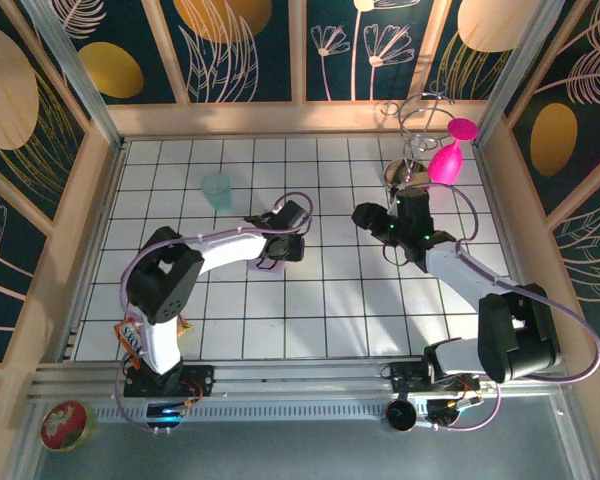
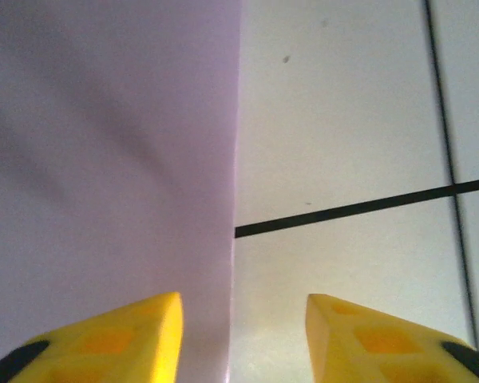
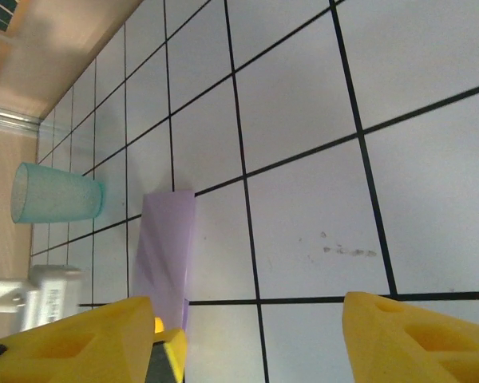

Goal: Fold a paper plane with a square sheet of paper (pick it up from the middle)
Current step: Turn over the paper at the center of the table, then move the paper to the center of the table.

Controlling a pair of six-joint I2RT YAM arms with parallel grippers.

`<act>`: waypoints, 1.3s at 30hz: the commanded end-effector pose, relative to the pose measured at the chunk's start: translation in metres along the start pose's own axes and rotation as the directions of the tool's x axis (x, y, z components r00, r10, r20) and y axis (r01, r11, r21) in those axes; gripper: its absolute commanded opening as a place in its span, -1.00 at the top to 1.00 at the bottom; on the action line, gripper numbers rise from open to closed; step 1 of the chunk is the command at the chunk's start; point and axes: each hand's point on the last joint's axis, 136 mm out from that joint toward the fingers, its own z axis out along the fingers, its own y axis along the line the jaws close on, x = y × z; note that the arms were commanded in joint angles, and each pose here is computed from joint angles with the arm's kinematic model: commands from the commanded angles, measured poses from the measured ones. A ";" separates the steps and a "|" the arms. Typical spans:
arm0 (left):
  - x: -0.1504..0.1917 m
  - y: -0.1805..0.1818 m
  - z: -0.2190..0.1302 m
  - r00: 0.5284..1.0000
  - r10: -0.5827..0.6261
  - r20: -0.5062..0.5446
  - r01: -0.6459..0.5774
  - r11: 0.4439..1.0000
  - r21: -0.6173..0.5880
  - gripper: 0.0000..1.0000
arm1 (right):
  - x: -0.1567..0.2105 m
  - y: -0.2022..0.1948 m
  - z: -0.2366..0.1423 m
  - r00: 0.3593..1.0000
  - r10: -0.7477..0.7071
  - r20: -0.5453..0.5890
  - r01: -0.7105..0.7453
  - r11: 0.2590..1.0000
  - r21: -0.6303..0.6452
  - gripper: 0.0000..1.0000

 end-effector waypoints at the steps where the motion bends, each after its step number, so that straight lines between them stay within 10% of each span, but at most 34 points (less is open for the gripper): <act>1: -0.033 -0.011 -0.035 0.989 -0.111 0.098 0.091 0.978 0.189 -0.04 | 0.013 0.009 0.010 0.999 -0.007 -0.039 0.006 0.999 -0.036 -0.22; 20: -0.006 0.123 -0.068 0.771 -0.580 0.262 0.535 0.814 0.226 -0.63 | 0.159 0.126 0.114 0.889 -0.223 -0.400 0.123 0.957 -0.261 0.14; 39: -0.001 0.105 -0.068 0.837 -0.508 0.203 0.448 0.849 0.280 -0.98 | 0.186 0.039 0.128 0.830 -0.214 -0.515 0.218 0.975 -0.054 0.23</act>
